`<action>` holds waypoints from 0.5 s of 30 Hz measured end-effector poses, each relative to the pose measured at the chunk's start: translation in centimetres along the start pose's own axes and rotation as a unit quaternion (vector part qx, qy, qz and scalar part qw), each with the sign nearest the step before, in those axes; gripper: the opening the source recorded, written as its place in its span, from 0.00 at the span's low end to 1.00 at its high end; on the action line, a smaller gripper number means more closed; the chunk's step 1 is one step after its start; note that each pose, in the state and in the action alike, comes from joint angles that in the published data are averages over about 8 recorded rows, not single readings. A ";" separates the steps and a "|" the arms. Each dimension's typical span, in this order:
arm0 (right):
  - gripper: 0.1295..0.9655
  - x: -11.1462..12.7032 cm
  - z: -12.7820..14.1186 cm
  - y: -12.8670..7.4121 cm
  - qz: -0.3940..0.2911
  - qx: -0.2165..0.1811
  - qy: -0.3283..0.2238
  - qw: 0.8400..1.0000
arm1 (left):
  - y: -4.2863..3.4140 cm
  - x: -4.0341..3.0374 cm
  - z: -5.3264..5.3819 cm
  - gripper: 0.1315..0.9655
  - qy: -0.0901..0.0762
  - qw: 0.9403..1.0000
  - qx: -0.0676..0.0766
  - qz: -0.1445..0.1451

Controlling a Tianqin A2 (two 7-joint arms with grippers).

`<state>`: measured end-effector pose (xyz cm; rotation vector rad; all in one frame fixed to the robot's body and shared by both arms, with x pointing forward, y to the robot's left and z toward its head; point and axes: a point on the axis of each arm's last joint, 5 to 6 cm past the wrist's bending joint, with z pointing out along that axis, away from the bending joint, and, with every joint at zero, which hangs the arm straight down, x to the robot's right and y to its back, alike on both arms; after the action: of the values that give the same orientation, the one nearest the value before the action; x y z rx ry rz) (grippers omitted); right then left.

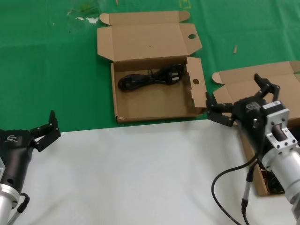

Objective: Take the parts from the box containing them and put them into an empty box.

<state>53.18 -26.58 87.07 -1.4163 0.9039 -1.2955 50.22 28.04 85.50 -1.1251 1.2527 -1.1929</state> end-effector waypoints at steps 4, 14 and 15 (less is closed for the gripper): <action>1.00 0.2 -0.9 0.6 0.033 -0.008 0.022 0.999 | 0.00 0.00 0.0 1.00 0.000 1.000 0.000 0.000; 1.00 0.5 -2.1 1.3 0.072 -0.018 0.050 0.996 | 0.00 0.00 0.0 1.00 0.000 1.000 0.000 0.000; 1.00 0.5 -2.1 1.3 0.073 -0.018 0.050 0.996 | 0.00 0.00 0.0 1.00 0.000 1.000 0.000 0.000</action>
<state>51.33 -27.69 85.86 -1.2970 1.0832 -1.2550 50.22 28.04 85.50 -1.1251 1.2527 -1.1928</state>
